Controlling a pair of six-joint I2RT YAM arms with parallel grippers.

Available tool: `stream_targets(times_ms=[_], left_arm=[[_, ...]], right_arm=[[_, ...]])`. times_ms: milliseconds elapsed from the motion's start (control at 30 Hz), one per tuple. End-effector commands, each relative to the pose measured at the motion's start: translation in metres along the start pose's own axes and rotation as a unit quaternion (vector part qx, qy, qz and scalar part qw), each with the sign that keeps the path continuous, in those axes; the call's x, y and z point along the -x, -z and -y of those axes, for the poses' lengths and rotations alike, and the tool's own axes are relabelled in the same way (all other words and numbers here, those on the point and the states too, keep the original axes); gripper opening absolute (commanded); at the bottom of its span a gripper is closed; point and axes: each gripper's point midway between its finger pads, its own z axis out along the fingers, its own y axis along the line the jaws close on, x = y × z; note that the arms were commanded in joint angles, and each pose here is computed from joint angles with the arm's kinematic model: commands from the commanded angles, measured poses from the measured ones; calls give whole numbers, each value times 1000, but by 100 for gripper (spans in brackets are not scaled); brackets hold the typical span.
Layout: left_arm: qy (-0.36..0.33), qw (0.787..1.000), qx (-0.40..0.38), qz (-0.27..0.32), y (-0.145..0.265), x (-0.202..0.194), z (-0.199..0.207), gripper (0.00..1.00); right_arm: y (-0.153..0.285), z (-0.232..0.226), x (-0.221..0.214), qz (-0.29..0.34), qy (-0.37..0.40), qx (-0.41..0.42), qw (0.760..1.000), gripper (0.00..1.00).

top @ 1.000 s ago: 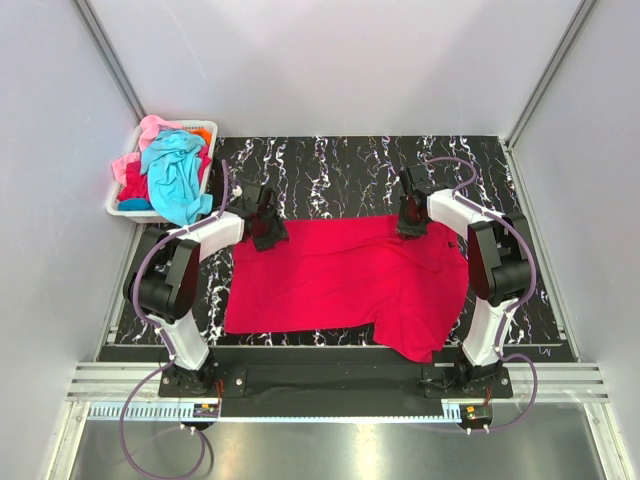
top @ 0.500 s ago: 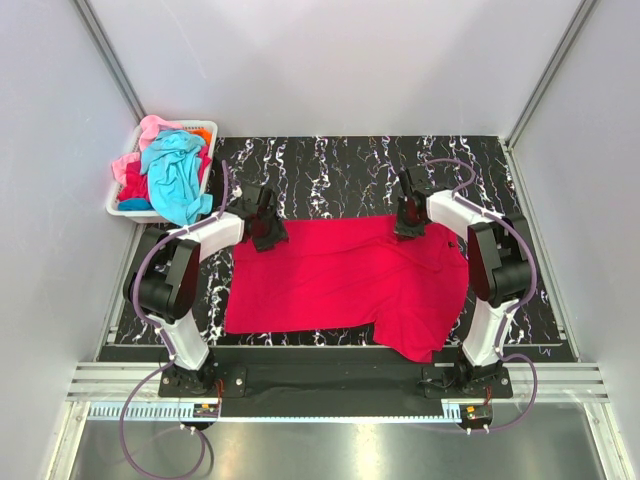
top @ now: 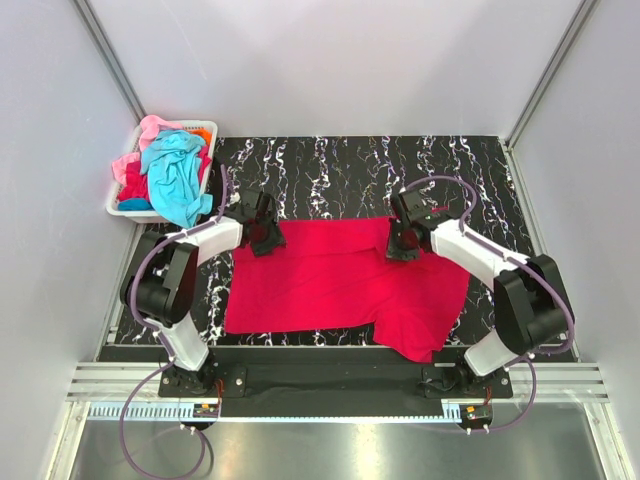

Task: Fold and stack the t-shirts
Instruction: Fold the tshirt

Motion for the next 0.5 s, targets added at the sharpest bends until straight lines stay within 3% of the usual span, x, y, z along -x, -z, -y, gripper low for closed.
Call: stream_targets(times_ms=[0,33,67,167,200,367,467], left_arm=[[-6,999,-4,34,13,10,2,48],[-6,999,1,37,13,10,0,48],[-6,999,0,42,15,11,0,48],[-8,999,13,47,16,7,-9,49],[-9,999,16,50,17,7,-10,49],[-13,998,19,54,18,7,-12,49],[-18,998,11,61,20,15,-4,49]], right_arm=[[8,-9,-28,-21,-11,15,1000,6],[9,-10,-33,-25,-17,15,999,13],[11,-12,-37,-26,-17,17,999,28],[25,-8,-37,0,-30,2,1000,32],[33,-7,-31,17,-36,4,999,39],[50,10,1,97,-29,-48,994,40],[43,13,11,97,-9,-75,992,42]])
